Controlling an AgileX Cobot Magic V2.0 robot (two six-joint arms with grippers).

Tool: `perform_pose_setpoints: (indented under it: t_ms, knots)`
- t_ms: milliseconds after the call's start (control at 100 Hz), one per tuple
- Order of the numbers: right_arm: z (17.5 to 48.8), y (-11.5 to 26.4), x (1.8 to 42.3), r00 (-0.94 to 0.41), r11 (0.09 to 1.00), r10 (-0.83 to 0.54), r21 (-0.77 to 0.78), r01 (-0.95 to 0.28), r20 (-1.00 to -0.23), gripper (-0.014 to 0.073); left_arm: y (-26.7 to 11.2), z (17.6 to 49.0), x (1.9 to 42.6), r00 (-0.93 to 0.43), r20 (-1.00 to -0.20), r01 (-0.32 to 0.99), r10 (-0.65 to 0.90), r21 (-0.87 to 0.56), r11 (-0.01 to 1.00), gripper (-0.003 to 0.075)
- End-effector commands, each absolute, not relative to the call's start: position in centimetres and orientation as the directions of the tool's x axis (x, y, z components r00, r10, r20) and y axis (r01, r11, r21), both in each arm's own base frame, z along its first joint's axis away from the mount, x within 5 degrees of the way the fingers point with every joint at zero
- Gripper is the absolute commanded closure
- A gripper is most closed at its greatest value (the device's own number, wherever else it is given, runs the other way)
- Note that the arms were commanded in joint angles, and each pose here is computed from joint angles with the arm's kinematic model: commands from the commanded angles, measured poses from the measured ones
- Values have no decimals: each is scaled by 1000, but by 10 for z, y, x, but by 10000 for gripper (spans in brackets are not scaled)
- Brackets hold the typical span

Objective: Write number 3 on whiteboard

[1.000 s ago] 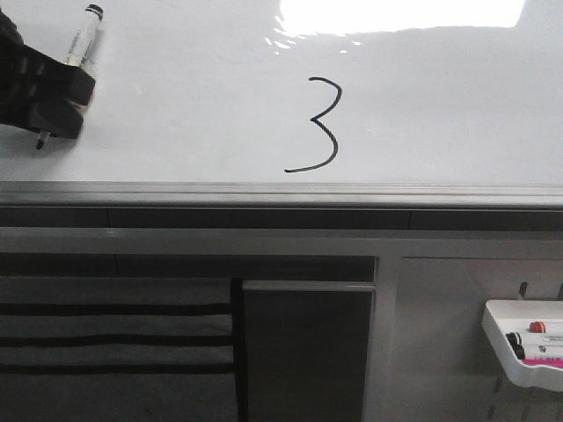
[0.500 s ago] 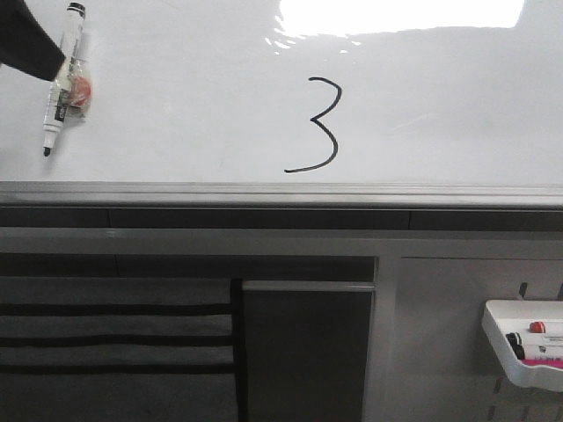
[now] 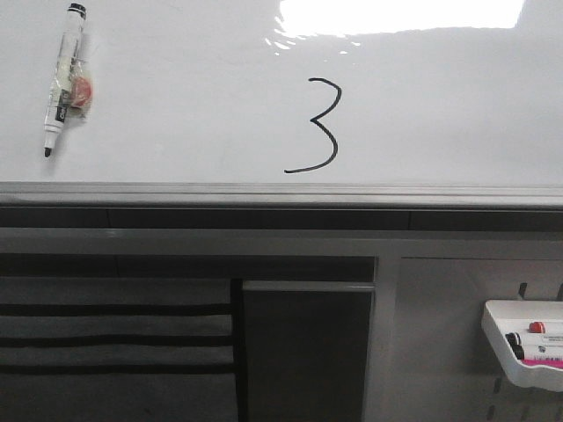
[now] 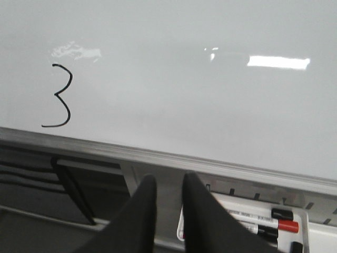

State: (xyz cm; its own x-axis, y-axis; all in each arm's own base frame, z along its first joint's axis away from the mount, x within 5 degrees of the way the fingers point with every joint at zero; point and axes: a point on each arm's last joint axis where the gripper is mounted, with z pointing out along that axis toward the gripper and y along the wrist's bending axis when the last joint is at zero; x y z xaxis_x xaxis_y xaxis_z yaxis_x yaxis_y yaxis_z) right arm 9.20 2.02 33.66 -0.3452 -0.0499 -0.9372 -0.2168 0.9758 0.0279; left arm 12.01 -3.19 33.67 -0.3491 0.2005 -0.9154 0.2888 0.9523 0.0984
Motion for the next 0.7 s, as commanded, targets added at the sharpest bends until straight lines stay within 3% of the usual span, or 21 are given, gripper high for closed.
perform_pose_setpoints:
  t_ms: [0, 30, 120, 220, 690]
  knots:
    - [347, 16, 84, -165, 983, -33, -2, -184, -986, 651, -30, 343, 112, -192, -971, 274, 142, 86, 958, 694]
    - [344, 16, 82, -143, 984, -35, -9, -179, -989, 663, -30, 341, 110, -161, -978, 273, 134, 87, 958, 742]
    - [339, 14, 75, -86, 986, -25, -11, -166, -996, 663, -29, 330, 107, -94, -989, 272, 112, 82, 959, 741]
    - [332, 14, 74, -95, 986, -26, -10, -166, -995, 663, -31, 316, 106, -139, -990, 280, 40, 0, 960, 741]
    - [327, 14, 74, -120, 985, -29, -8, -170, -992, 663, -29, 275, 100, -224, -973, 276, 61, -3, 961, 741]
